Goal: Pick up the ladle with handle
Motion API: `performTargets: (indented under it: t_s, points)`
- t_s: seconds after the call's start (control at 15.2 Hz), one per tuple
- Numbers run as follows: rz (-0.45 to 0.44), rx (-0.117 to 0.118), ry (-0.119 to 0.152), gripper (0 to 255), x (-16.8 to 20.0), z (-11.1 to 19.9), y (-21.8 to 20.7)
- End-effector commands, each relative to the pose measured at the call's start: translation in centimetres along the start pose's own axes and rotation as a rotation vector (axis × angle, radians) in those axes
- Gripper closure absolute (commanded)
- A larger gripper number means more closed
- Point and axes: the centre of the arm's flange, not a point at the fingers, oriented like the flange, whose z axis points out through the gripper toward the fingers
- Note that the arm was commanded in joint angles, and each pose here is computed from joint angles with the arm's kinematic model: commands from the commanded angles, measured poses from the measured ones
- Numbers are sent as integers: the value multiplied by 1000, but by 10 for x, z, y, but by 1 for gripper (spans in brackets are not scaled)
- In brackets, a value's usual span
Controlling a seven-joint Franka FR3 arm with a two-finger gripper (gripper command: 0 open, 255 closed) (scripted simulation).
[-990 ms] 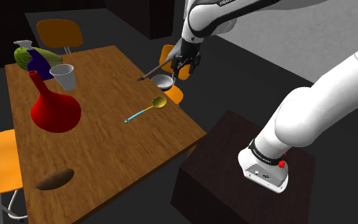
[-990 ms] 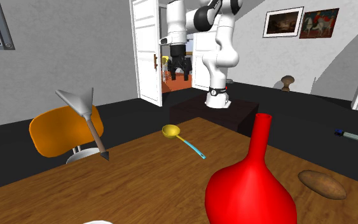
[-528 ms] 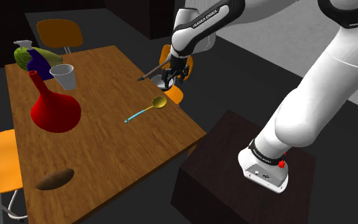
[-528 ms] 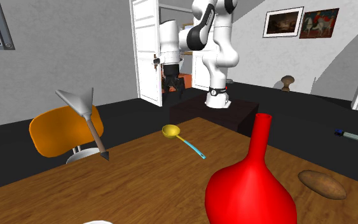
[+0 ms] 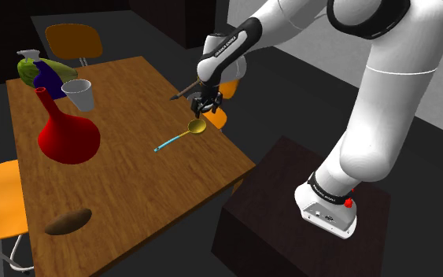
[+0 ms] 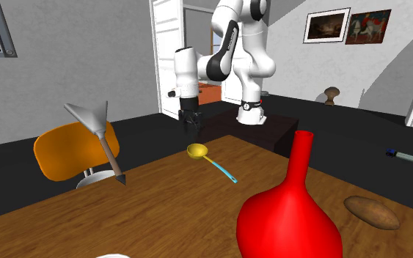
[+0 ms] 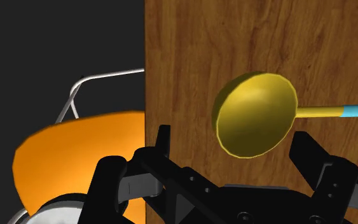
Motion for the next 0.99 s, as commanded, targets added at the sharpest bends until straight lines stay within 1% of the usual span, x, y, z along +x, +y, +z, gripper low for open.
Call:
performTargets:
  t_s: [0.0, 0.4, 0.53, 0.59, 0.92]
  points:
    - [0, 0, 0, 0, 6, 14, 0]
    - [0, 0, 0, 0, 7, 48, 4]
    - [0, 0, 0, 0, 6, 48, 4]
    - [0, 0, 0, 255, 7, 49, 4]
    - [0, 0, 0, 255, 7, 48, 4]
